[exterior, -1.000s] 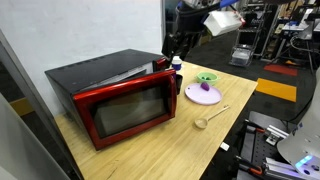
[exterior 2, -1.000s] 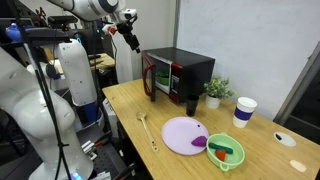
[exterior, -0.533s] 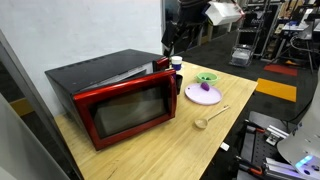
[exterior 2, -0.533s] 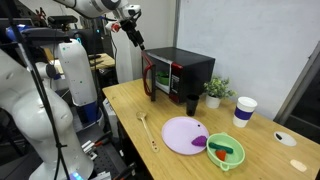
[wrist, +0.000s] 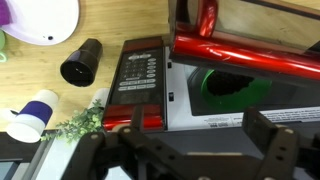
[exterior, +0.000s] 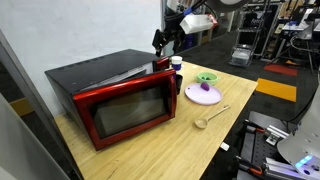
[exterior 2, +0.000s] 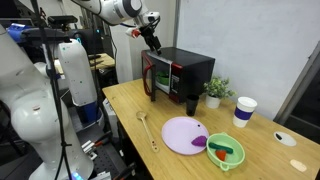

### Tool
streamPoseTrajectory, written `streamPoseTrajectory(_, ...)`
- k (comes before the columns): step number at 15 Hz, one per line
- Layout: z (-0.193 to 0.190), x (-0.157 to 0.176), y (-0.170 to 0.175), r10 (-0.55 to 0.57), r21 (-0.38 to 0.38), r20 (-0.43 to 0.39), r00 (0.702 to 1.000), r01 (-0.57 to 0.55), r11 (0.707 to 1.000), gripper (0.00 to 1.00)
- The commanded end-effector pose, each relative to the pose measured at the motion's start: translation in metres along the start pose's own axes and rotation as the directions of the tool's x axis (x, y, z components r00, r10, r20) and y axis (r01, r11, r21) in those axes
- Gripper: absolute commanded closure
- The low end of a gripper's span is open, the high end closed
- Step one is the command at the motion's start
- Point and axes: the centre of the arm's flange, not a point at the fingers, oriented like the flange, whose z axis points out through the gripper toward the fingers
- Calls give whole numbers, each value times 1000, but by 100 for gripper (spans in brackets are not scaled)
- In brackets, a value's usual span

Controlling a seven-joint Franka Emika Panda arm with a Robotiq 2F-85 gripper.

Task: Open the microwave door

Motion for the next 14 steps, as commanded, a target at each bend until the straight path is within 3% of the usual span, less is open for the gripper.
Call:
streamPoseTrajectory(1,29,27,-1,7,-8,15,1000,-7,1000,0)
streamPoseTrajectory(8,74,30,-1,13,-49,65,998,-10,999,0)
streamPoseTrajectory(14,82,15,-8,-3,-59,126,992,11,998,0)
